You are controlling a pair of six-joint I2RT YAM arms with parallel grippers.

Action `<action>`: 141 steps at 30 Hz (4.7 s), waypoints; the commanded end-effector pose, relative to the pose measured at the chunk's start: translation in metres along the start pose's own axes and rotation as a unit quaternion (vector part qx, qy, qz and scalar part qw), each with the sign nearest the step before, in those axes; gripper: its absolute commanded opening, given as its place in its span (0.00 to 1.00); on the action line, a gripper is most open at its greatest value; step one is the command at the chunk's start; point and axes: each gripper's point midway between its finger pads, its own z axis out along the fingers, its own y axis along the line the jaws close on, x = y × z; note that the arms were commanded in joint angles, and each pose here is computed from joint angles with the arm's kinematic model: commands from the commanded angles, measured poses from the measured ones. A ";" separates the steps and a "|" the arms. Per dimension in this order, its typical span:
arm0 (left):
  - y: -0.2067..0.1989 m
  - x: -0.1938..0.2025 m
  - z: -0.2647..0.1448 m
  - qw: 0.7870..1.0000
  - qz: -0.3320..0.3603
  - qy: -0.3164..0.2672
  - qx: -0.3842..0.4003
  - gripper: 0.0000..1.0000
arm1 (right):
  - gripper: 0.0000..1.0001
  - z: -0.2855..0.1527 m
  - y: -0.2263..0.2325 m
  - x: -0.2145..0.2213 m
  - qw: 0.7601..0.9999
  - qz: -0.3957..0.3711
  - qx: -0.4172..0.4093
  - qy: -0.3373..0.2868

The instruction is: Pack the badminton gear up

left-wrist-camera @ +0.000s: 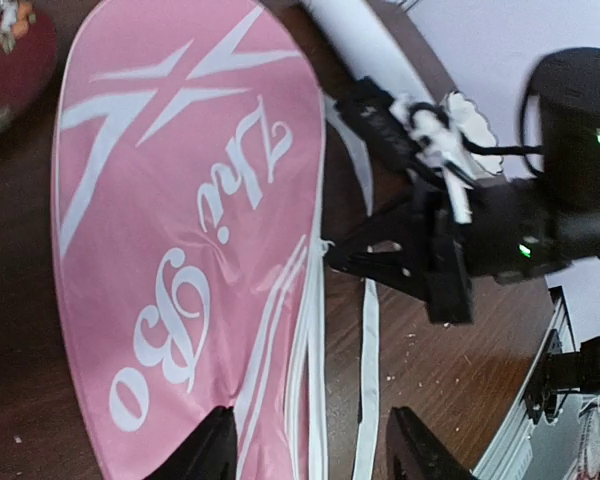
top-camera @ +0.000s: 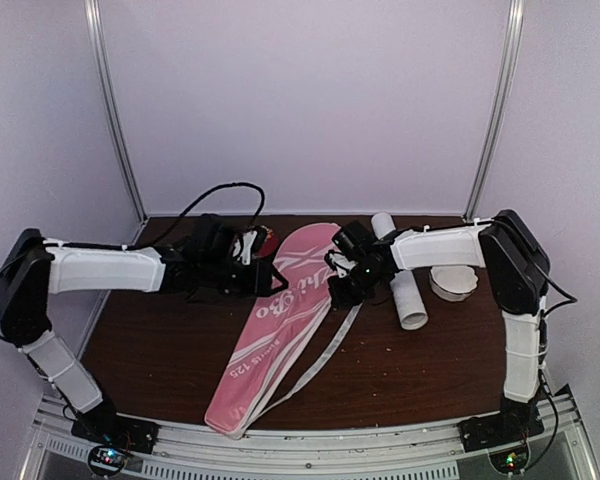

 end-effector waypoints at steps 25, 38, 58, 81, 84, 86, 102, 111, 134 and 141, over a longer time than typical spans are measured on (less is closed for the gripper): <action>-0.045 0.214 -0.085 0.883 0.467 0.026 -0.024 0.57 | 0.00 0.004 -0.056 -0.048 1.000 0.000 -0.001 0.016; -0.032 0.235 -0.051 0.848 0.522 0.080 -0.051 0.49 | 0.00 0.011 -0.050 -0.033 0.999 -0.002 -0.010 0.035; -0.017 0.206 -0.023 0.890 0.445 0.057 -0.082 0.45 | 0.00 -0.015 0.053 0.078 0.993 -0.081 -0.062 0.066; -0.035 0.218 -0.015 0.840 0.536 0.082 -0.040 0.49 | 0.00 -0.014 0.053 0.060 0.992 -0.086 -0.065 0.068; -0.032 0.216 -0.022 0.826 0.555 0.081 -0.047 0.52 | 0.00 -0.017 0.048 0.075 0.992 -0.082 -0.068 0.073; -0.030 0.214 -0.024 0.820 0.565 0.077 -0.049 0.52 | 0.00 -0.015 0.045 0.084 0.991 -0.080 -0.071 0.076; -0.022 0.203 0.010 0.840 0.530 0.092 -0.068 0.41 | 0.00 -0.034 0.100 0.138 0.983 -0.086 -0.140 0.087; -0.019 0.206 0.014 0.844 0.522 0.105 -0.071 0.41 | 0.00 -0.054 0.149 0.172 0.972 -0.063 -0.208 0.090; -0.010 0.204 0.015 0.854 0.498 0.110 -0.099 0.41 | 0.00 -0.072 0.189 0.211 0.932 -0.003 -0.340 0.129; -0.016 0.203 0.012 0.853 0.504 0.104 -0.089 0.44 | 0.07 -0.071 0.166 0.192 0.964 -0.062 -0.239 0.098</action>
